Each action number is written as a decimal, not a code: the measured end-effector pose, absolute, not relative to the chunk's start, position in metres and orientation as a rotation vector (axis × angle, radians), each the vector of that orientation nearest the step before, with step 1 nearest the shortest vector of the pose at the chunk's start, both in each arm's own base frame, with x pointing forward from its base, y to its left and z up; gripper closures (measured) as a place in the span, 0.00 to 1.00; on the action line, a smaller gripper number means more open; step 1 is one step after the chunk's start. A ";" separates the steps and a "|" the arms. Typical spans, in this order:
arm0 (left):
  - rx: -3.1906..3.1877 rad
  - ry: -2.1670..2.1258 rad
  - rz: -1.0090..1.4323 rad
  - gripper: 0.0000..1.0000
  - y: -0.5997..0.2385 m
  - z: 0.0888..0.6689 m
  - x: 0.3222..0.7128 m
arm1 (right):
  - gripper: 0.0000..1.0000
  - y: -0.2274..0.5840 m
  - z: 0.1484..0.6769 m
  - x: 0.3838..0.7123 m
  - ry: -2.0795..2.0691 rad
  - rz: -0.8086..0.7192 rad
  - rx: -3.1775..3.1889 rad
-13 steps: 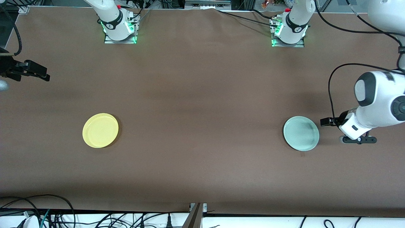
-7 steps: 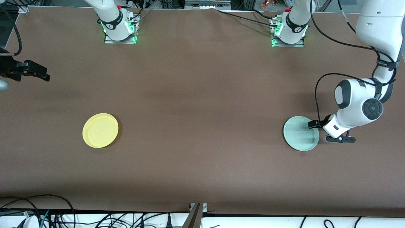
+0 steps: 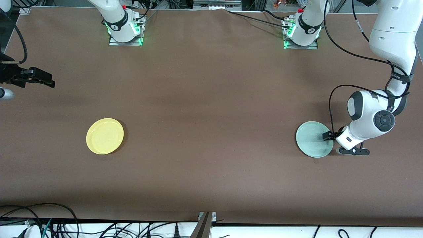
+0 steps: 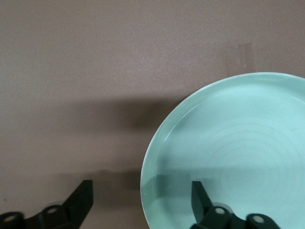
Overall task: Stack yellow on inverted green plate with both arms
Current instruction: 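Grasp the green rim with the left gripper while the right gripper reaches yellow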
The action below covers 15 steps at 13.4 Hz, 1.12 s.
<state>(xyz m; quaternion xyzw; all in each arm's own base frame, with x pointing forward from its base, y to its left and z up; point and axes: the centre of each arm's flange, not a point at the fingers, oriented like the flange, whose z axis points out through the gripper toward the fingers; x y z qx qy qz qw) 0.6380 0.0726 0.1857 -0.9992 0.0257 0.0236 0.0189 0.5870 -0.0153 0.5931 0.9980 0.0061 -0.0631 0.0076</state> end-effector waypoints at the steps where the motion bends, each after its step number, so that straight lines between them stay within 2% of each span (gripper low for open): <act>1: -3.101 0.084 0.073 0.27 0.073 0.186 0.638 | 0.00 -0.016 0.587 0.590 0.016 -0.213 3.118; 3: -3.100 0.119 0.072 0.43 0.073 0.186 0.639 | 0.00 -0.022 0.570 0.597 0.001 -0.253 3.114; 7: -3.100 0.145 0.079 0.45 0.076 0.186 0.638 | 0.00 -0.028 0.557 0.603 -0.017 -0.279 3.111; 8: -3.100 0.148 0.081 0.50 0.076 0.186 0.638 | 0.00 -0.029 0.557 0.603 -0.017 -0.279 3.111; 9: -3.100 0.151 0.082 0.50 0.076 0.186 0.638 | 0.00 -0.029 0.557 0.603 -0.020 -0.279 3.111; 10: -3.100 0.154 0.082 0.57 0.076 0.186 0.638 | 0.00 -0.032 0.557 0.603 -0.026 -0.281 3.111; 15: -3.099 0.160 0.086 0.63 0.076 0.186 0.638 | 0.00 -0.072 0.518 0.617 -0.115 -0.328 3.107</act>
